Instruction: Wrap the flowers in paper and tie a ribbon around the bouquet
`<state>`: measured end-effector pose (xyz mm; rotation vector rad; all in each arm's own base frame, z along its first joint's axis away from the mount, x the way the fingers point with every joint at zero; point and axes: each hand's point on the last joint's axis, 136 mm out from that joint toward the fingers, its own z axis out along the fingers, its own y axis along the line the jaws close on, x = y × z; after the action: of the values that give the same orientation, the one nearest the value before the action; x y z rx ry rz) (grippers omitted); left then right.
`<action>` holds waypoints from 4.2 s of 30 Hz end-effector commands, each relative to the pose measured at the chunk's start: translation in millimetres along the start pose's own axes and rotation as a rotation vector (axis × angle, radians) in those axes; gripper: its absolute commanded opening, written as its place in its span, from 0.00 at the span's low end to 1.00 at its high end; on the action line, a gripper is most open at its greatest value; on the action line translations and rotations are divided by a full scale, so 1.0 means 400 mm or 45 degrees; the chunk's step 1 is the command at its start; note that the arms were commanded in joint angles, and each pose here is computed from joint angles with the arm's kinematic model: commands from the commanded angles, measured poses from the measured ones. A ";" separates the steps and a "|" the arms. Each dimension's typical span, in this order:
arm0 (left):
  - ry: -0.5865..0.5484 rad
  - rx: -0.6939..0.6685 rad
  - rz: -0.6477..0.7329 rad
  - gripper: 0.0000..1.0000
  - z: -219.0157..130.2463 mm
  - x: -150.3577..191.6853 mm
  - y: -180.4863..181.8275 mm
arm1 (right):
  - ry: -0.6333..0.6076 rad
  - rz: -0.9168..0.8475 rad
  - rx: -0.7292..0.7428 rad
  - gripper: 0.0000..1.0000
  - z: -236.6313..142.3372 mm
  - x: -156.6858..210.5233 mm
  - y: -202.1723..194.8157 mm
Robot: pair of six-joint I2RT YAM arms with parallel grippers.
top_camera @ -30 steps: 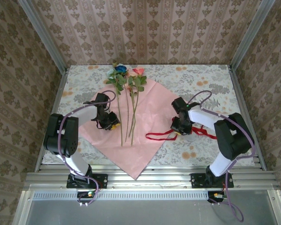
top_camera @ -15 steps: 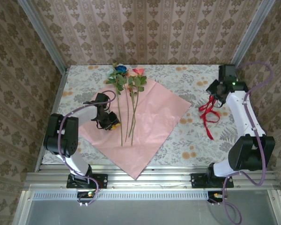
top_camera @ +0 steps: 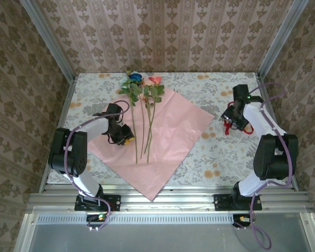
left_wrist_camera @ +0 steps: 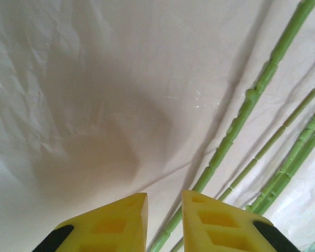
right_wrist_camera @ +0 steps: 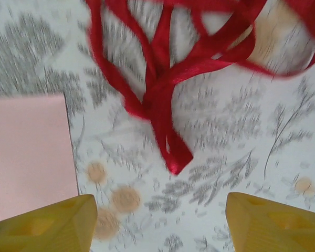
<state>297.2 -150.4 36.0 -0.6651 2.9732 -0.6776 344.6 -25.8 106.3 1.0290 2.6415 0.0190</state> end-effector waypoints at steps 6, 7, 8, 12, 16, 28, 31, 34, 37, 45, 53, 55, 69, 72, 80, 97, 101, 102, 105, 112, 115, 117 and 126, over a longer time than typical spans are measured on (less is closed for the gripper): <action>-0.021 0.057 -0.015 0.23 -0.057 -0.024 -0.010 | 0.044 -0.522 -0.231 0.63 -0.074 0.273 0.152; -0.011 0.057 -0.020 0.23 -0.053 -0.026 -0.002 | 0.054 -0.649 -0.312 0.60 -0.077 0.321 0.192; 0.000 0.053 -0.026 0.22 -0.048 -0.029 0.008 | 0.073 -0.773 -0.416 0.58 -0.087 0.372 0.238; 0.036 0.044 -0.041 0.19 -0.020 -0.044 0.035 | 0.081 -1.271 -0.604 0.54 -0.138 0.542 0.360; 0.056 0.034 -0.019 0.12 0.018 -0.068 0.037 | 0.102 -1.532 -0.538 0.55 -0.109 0.641 0.421; 0.056 -0.016 -0.026 0.11 0.061 -0.078 0.044 | 0.198 -1.105 -0.126 0.50 0.146 0.461 0.399; 0.065 -0.012 -0.018 0.11 0.074 -0.076 0.030 | 0.304 -1.043 -0.069 0.45 0.181 0.475 0.334; 0.070 -0.012 0.000 0.11 0.086 -0.077 0.006 | 0.348 -0.992 -0.011 0.41 0.191 0.481 0.262; 0.084 -0.011 0.015 0.11 0.105 -0.072 -0.019 | 0.359 -0.924 0.024 0.41 0.191 0.474 0.199; 0.137 0.017 0.050 0.11 0.170 -0.043 -0.104 | 0.355 -0.820 0.010 0.40 0.182 0.419 0.142; 0.126 -0.009 0.066 0.12 0.176 -0.030 -0.149 | 0.342 -0.882 0.049 0.44 0.171 0.367 0.188; 0.072 -0.027 0.071 0.17 0.142 -0.043 -0.146 | 0.323 -0.899 0.042 0.45 0.158 0.353 0.202; -0.080 0.003 0.225 0.42 0.043 -0.244 -0.239 | 0.205 -0.868 -0.101 0.53 0.033 0.310 0.305; -0.079 -0.065 0.298 0.43 0.065 -0.258 -0.252 | 0.183 -0.849 -0.138 0.53 0.001 0.304 0.316; -0.075 -0.186 0.391 0.32 0.113 -0.278 -0.280 | 0.158 -0.822 -0.191 0.54 -0.055 0.298 0.321; -0.038 -0.085 0.676 0.00 0.128 -0.167 -0.427 | 0.205 -0.793 -0.165 0.52 0.001 0.279 0.296; -0.024 -0.036 0.703 0.00 0.142 -0.147 -0.455 | 0.210 -0.784 -0.170 0.52 0.009 0.269 0.303; -0.025 -0.022 0.711 0.00 0.144 -0.142 -0.464 | 0.208 -0.783 -0.174 0.52 0.007 0.267 0.306; -0.033 -0.005 0.708 0.00 0.144 -0.140 -0.483 | 0.216 -0.780 -0.190 0.52 0.006 0.271 0.313; -0.030 0.046 0.692 0.22 0.146 -0.142 -0.510 | 0.188 -0.864 -0.214 0.54 -0.022 0.302 0.322; -0.075 0.022 0.672 0.44 0.094 -0.148 -0.505 | 0.131 -0.968 -0.241 0.59 -0.053 0.333 0.338; -0.098 0.037 0.616 0.49 0.052 -0.152 -0.492 | 0.091 -1.056 -0.259 0.61 -0.075 0.360 0.353; -0.129 0.152 0.227 0.32 -0.095 -0.172 -0.221 | 0.019 -1.599 -0.423 0.75 -0.181 0.635 0.486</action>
<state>401.0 -201.9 105.7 -0.2841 2.8434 -0.6984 286.0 261.9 121.1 -0.5895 2.7568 0.1891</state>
